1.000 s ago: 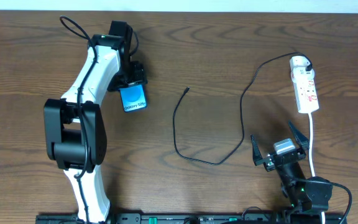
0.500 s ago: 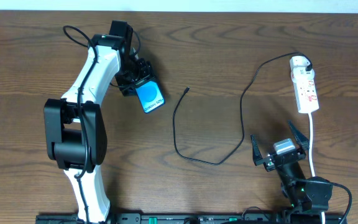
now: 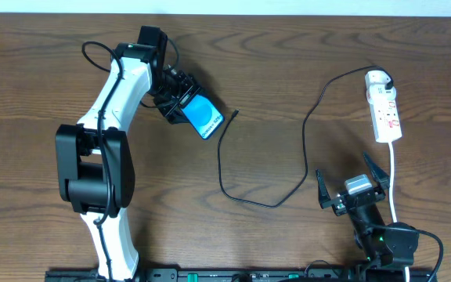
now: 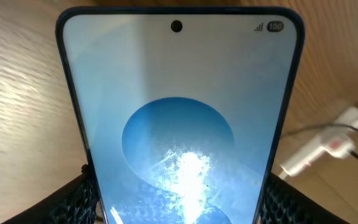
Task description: Plug charger to phone and switch on socket
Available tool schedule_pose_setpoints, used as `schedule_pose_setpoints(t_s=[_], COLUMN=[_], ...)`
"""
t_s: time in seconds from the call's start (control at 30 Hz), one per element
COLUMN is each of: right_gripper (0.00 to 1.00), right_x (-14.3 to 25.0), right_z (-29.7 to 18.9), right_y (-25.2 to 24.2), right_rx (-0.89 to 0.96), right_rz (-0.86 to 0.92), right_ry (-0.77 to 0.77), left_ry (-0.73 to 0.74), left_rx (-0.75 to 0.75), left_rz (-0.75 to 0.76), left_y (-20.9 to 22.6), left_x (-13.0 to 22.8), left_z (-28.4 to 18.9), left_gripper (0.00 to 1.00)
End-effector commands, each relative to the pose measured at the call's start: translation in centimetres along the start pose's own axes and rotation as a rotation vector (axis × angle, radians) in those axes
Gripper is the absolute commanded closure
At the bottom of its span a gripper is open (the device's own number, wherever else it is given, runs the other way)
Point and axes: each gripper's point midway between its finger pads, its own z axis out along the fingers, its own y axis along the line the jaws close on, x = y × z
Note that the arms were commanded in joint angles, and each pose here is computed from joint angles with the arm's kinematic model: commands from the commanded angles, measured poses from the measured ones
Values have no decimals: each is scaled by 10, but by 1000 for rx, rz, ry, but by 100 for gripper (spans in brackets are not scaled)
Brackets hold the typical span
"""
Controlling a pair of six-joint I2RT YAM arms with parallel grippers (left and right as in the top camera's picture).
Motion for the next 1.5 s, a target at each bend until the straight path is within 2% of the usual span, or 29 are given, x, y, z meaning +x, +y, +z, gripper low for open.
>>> schedule_pose_setpoints(t_s=[0.0,0.23,0.57,1.0,1.47], right_gripper=[1,1,1,1,1], right_x=[1,1,1,1,1], right_z=[0,0,0,0,0], right_y=[0,0,0,0,0], right_rx=[3,3,2,3,3], right_rz=[-11,-11,-11,-11,-11], right_ry=[2,2,2,2,2], left_ry=[94,197,283,405,548], left_rx=[121,213,251,341,404], left_rz=[-15,-21,-171,-182,-281], left_y=[-25,-41,-50,-66,-80], left_x=[24,41,51,69,84], left_z=[-13,-18,-23,-35,-49], left_gripper=[32,32,36,36,36])
